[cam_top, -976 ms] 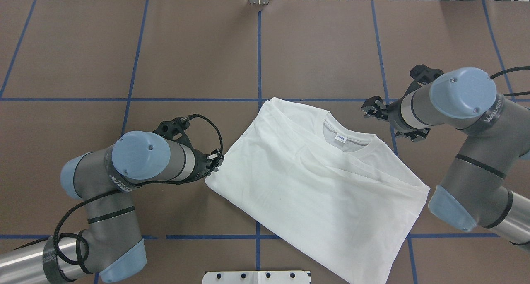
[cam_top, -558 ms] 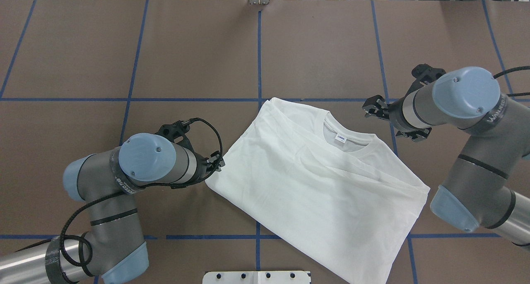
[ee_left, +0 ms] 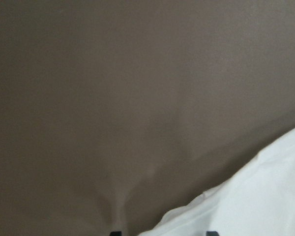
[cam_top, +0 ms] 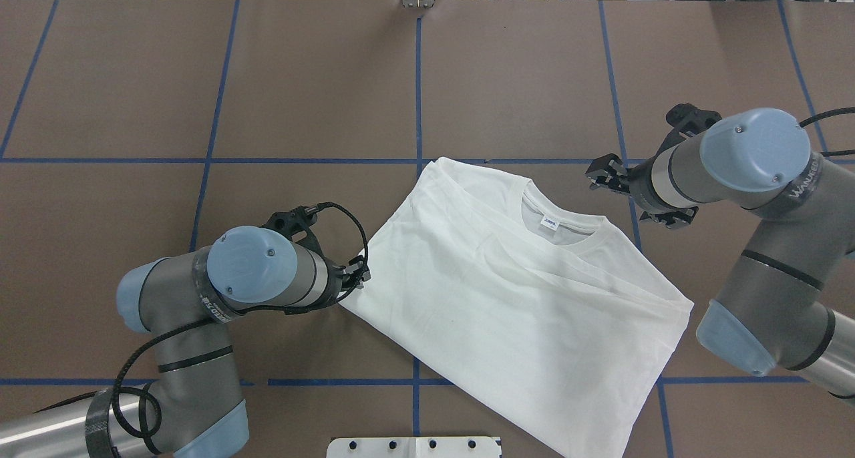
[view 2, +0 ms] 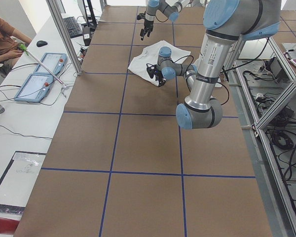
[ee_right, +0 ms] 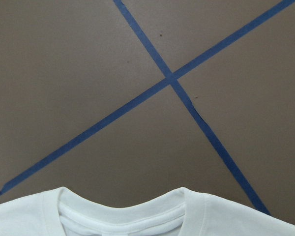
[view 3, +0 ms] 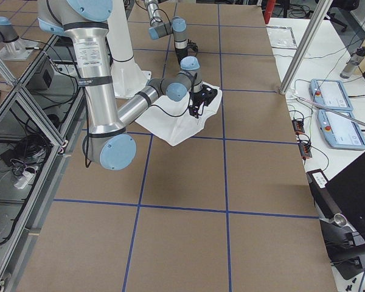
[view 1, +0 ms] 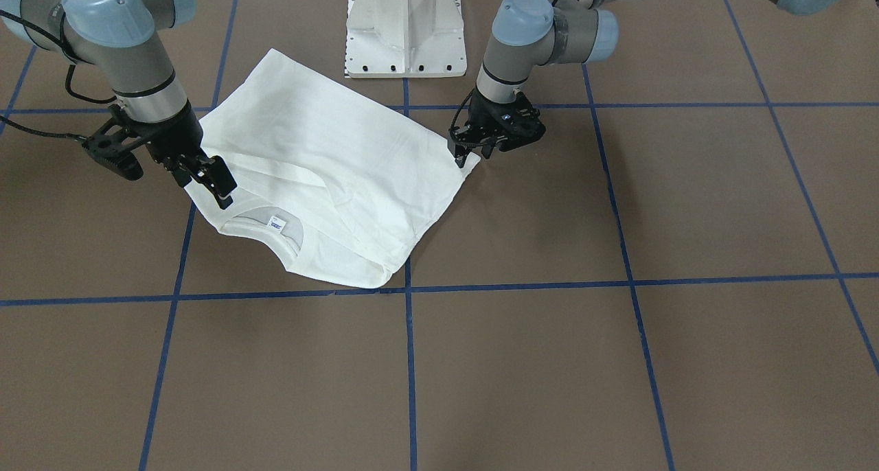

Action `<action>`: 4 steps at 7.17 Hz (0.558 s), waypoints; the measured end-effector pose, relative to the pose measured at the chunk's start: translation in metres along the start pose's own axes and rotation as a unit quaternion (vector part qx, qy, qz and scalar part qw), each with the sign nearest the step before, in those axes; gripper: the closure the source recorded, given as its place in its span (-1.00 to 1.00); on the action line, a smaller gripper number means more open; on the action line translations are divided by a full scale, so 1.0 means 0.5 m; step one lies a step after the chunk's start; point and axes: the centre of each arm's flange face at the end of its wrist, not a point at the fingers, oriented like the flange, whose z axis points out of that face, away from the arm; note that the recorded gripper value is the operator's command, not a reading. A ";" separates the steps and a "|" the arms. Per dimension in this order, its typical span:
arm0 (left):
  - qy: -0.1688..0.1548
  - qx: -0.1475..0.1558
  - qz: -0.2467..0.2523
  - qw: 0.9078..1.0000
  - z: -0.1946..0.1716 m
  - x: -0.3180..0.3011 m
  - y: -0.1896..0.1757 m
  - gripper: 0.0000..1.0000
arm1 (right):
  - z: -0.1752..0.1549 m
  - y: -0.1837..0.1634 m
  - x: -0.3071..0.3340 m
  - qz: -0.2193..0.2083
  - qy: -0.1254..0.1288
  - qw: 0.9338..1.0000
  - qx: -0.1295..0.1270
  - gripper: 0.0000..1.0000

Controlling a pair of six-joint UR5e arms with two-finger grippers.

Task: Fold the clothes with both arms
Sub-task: 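Hold the shirt corners with both grippers, pausing in place, then pull the shirt corner with the left gripper away from the robot, rotating it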

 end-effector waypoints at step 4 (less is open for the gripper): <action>0.000 0.004 0.014 1.000 -0.006 -0.003 -0.009 1.00 | 0.000 0.000 0.002 0.001 0.001 1.000 -0.001 -1.00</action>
